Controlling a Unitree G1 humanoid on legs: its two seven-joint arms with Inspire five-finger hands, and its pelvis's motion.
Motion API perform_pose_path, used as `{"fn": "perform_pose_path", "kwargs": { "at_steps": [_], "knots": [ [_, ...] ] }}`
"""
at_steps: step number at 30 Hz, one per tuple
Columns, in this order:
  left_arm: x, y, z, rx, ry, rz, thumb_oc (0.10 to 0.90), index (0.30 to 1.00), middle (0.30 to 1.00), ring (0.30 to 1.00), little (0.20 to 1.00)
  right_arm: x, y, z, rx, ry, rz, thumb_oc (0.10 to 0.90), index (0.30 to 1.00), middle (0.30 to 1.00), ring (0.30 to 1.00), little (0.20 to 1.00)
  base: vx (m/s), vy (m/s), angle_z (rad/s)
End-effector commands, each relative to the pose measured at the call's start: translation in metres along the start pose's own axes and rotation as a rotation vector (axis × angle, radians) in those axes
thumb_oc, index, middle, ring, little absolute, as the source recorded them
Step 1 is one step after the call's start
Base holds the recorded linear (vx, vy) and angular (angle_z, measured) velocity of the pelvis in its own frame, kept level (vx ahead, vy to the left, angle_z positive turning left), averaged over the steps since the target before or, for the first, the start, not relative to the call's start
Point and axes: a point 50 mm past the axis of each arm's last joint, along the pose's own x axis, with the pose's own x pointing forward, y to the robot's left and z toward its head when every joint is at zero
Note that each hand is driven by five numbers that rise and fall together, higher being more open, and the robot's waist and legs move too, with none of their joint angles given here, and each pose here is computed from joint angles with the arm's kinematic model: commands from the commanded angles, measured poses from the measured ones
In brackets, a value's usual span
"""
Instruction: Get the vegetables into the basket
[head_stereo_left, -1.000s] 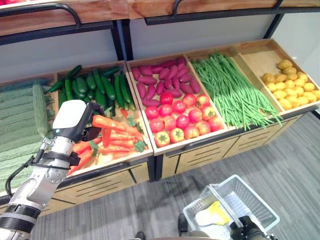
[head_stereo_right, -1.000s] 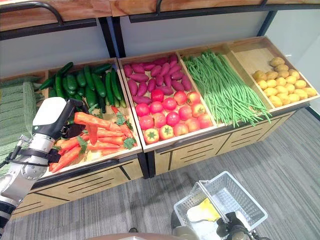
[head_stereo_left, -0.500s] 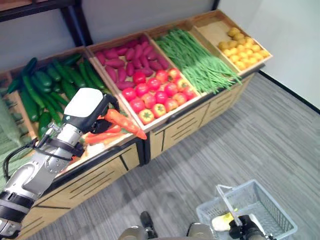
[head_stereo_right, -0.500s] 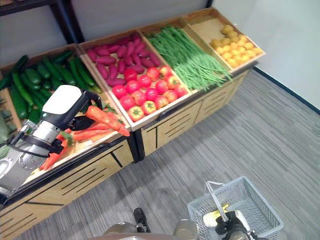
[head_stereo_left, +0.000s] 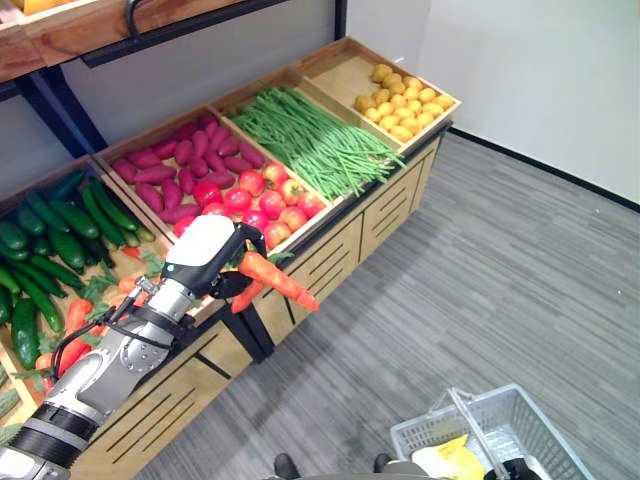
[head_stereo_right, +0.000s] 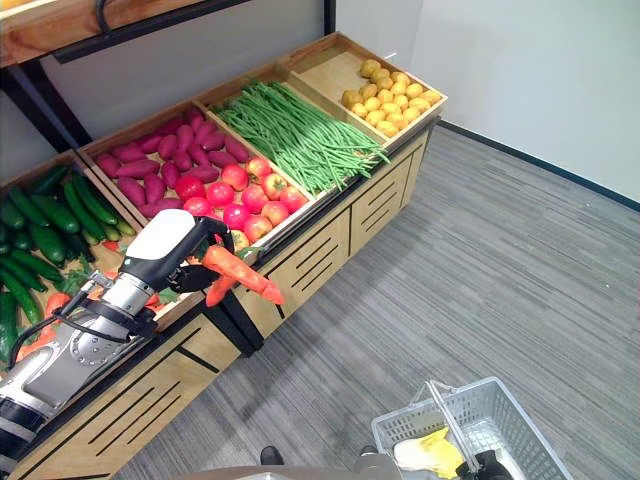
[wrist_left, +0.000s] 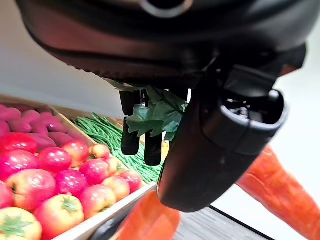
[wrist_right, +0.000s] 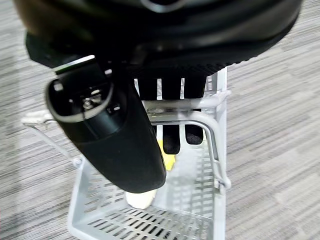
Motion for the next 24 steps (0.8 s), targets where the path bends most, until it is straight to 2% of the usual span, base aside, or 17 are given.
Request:
{"fn": "perform_pose_path", "kwargs": {
  "at_steps": [1, 4, 11, 24],
  "knots": [
    [0.03, 0.057, 0.024, -0.015, -0.157, 0.283, 0.4, 0.3, 0.3, 0.3, 0.3, 0.008, -0.049, 0.027, -0.008, -0.114, -0.171, 0.4, 0.3, 0.3, 0.3, 0.3, -0.01, -0.099, -0.05],
    [0.029, 0.053, 0.026, -0.027, -0.158, 0.283, 0.4, 0.3, 0.3, 0.3, 0.3, 0.01, -0.062, 0.045, -0.036, -0.161, -0.207, 0.4, 0.3, 0.3, 0.3, 0.3, -0.01, -0.037, -0.39],
    [0.022, 0.056, 0.027, -0.021, -0.169, 0.318, 0.4, 0.3, 0.3, 0.3, 0.3, 0.011, -0.066, 0.068, -0.096, -0.236, -0.22, 0.4, 0.3, 0.3, 0.3, 0.3, 0.04, 0.023, -0.78],
    [0.022, 0.06, 0.045, 0.009, -0.286, 0.227, 0.4, 0.3, 0.3, 0.3, 0.3, 0.009, -0.049, 0.08, -0.111, -0.287, -0.17, 0.4, 0.3, 0.3, 0.3, 0.3, 0.03, 0.218, -0.53]
  ]
}}
